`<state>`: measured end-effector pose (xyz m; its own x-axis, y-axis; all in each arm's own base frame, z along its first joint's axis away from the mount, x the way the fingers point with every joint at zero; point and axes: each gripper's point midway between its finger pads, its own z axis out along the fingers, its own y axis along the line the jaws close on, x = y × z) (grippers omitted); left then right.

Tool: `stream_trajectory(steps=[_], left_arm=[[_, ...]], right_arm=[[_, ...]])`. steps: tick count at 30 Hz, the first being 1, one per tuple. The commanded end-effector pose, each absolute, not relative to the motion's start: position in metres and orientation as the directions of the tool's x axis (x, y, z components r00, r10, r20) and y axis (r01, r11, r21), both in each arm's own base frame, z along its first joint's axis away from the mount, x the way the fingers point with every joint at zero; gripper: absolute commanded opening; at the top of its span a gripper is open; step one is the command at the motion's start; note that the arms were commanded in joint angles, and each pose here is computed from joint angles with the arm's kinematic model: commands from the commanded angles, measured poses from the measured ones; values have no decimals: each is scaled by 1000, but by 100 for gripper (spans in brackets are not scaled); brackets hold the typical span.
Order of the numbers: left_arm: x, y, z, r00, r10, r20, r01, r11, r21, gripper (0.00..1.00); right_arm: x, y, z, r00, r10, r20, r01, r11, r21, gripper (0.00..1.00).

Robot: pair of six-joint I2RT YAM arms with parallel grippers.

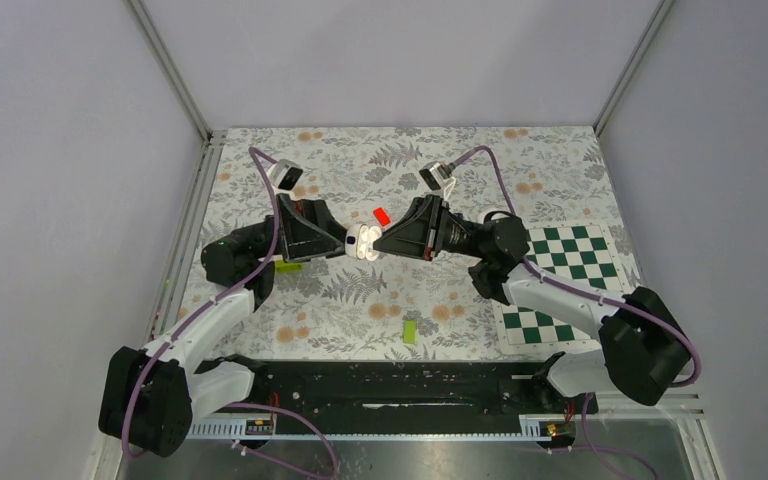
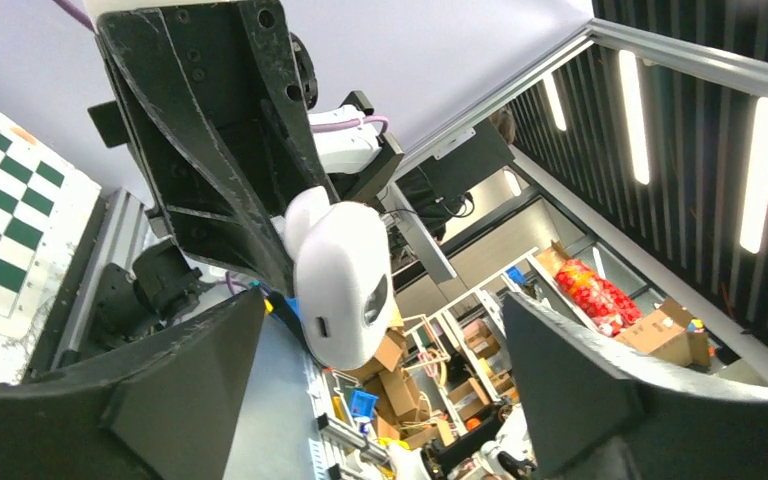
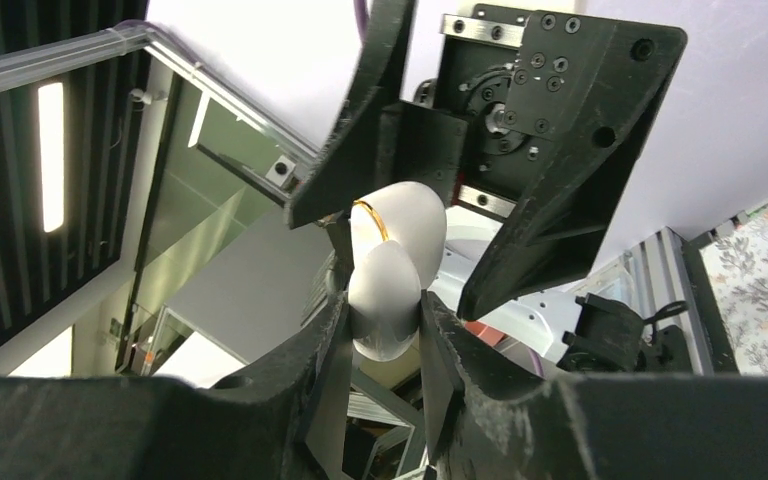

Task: Insert the wireless bluetooth earbuds into the charging case
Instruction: Pass from the left arm to the right, then pick up the left earbud from the center of the board.

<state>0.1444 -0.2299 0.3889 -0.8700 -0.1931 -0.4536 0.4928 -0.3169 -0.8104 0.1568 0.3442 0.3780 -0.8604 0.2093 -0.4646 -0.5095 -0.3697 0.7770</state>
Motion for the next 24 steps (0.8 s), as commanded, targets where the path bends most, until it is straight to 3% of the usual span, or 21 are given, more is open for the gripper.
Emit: stream_trajectory(steps=[1, 5, 9, 11, 12, 13, 16, 24], left_arm=[[129, -226, 395, -807, -172, -565, 588, -321, -742, 96], [137, -213, 394, -785, -177, -594, 620, -236, -748, 99], [171, -197, 374, -779, -239, -580, 606, -51, -794, 99], [193, -194, 357, -752, -274, -599, 592, 118, -797, 99], [207, -187, 326, -785, -308, -538, 458, 297, -838, 99], [216, -179, 313, -720, -284, -633, 482, 452, -751, 99], [232, -171, 290, -707, -258, -658, 387, 638, -666, 99], [263, -181, 219, -746, -175, -642, 198, 863, -465, 99]], right_arm=[[154, 343, 386, -829, 231, -509, -559, -320, 765, 11], [163, 342, 351, -829, 219, -515, -547, -122, 828, 4], [178, 327, 306, -829, 222, -513, -489, 157, 858, 0], [189, 309, 280, -829, 234, -509, -423, 335, 842, 0], [194, 299, 271, -823, 237, -517, -403, 398, 824, 0], [196, 289, 259, -834, 231, -502, -367, 446, 816, 0], [207, 259, 225, -867, 250, -431, -242, 545, 803, 0], [216, 206, 187, -855, 352, -381, -73, 646, 760, 0]])
